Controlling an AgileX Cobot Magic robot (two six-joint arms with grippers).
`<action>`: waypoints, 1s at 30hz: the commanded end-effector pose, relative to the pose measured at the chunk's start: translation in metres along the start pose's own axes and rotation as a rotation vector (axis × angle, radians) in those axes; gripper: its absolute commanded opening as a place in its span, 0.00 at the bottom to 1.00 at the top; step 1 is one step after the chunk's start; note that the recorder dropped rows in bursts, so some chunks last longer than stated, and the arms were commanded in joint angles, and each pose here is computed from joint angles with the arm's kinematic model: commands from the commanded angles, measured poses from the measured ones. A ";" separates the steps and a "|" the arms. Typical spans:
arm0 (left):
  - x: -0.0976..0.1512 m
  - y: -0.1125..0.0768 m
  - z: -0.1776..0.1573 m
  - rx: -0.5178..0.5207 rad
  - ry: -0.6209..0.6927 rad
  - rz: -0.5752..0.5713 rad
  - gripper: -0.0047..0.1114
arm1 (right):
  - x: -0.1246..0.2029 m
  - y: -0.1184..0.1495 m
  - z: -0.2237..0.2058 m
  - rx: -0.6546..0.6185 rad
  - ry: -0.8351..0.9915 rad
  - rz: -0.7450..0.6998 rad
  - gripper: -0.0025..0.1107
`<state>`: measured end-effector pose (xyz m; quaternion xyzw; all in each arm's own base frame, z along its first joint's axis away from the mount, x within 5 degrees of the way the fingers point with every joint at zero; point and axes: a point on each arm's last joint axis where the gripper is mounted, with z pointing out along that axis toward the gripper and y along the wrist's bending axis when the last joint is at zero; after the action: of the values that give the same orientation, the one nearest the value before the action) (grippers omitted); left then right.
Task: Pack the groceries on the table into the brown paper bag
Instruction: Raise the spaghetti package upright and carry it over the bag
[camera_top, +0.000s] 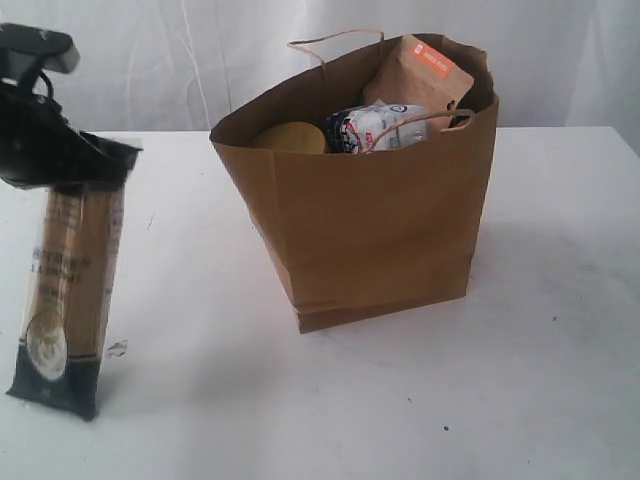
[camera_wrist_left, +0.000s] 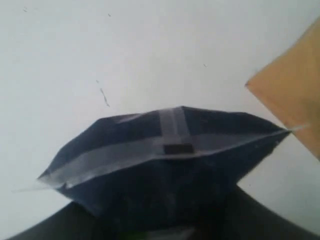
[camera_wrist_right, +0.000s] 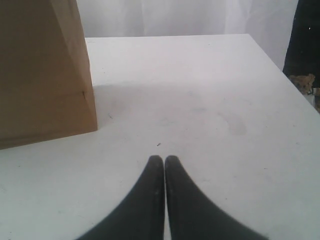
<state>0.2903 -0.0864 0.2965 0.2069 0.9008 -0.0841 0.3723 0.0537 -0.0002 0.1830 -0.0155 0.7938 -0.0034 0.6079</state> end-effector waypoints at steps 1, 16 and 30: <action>-0.009 0.010 -0.045 -0.049 -0.094 -0.007 0.04 | 0.001 0.000 0.000 0.004 -0.003 -0.008 0.03; -0.035 -0.008 -0.181 -0.089 -0.615 -0.087 0.04 | 0.001 0.000 0.000 0.004 -0.003 -0.008 0.03; -0.069 -0.020 -0.262 0.036 -1.009 -0.240 0.04 | 0.001 0.000 0.000 0.004 -0.003 -0.008 0.03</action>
<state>0.1637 -0.0487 0.5082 0.0812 0.6738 -0.1962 0.7078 0.0535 -0.0003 0.1825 -0.0154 0.7955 -0.0036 0.6058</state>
